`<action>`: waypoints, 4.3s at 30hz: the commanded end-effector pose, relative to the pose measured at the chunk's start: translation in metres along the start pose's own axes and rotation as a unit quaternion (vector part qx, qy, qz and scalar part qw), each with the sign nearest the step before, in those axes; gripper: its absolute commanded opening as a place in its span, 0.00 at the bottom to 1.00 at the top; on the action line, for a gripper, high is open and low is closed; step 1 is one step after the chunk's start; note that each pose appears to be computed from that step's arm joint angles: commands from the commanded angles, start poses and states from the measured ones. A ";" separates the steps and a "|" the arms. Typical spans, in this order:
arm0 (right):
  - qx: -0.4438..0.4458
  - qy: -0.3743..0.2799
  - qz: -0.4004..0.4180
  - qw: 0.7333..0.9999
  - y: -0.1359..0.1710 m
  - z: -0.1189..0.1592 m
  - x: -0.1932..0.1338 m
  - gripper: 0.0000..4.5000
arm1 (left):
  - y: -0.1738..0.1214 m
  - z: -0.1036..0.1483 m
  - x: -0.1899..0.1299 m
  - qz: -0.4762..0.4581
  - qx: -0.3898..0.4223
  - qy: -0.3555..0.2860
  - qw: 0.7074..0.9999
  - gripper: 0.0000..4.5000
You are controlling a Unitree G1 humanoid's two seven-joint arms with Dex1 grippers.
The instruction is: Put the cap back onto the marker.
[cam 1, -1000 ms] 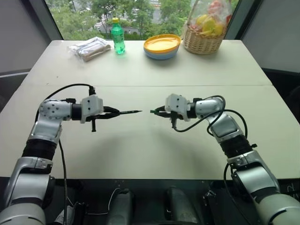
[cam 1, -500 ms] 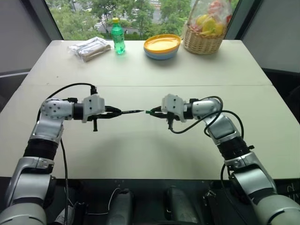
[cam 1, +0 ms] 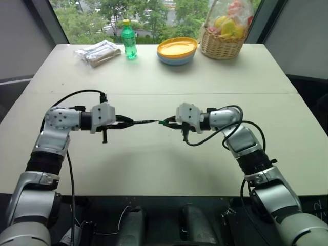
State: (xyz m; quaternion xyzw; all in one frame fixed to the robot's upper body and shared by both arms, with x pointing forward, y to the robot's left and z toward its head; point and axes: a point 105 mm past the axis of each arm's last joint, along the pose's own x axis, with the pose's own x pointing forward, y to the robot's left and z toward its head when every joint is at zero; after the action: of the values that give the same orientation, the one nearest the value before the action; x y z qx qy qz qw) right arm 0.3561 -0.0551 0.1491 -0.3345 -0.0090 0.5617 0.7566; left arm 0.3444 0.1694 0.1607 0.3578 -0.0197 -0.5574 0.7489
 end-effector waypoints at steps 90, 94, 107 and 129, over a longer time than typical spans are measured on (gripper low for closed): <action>-0.118 -0.057 0.074 0.989 0.032 0.059 0.041 0.03 | 0.010 0.038 0.012 0.047 0.085 -0.081 0.992 0.01; -0.117 -0.027 0.057 0.991 0.023 0.041 0.036 0.03 | 0.011 0.035 0.008 0.066 0.060 -0.076 0.993 0.01; 0.005 0.063 -0.092 0.994 -0.024 -0.023 -0.013 0.03 | 0.016 0.028 -0.022 0.249 -0.129 -0.089 0.956 0.01; 0.221 0.242 -0.514 0.793 0.020 -0.080 -0.173 0.03 | -0.013 0.010 -0.014 0.338 -0.270 -0.072 0.899 0.01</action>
State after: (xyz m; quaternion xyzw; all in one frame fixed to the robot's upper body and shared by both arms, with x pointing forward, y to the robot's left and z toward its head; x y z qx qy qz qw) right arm 0.3118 -0.2321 0.1298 -0.2252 0.1448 0.0116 0.9634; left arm 0.3260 0.1820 0.1540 0.0629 -0.0217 -0.2557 0.9645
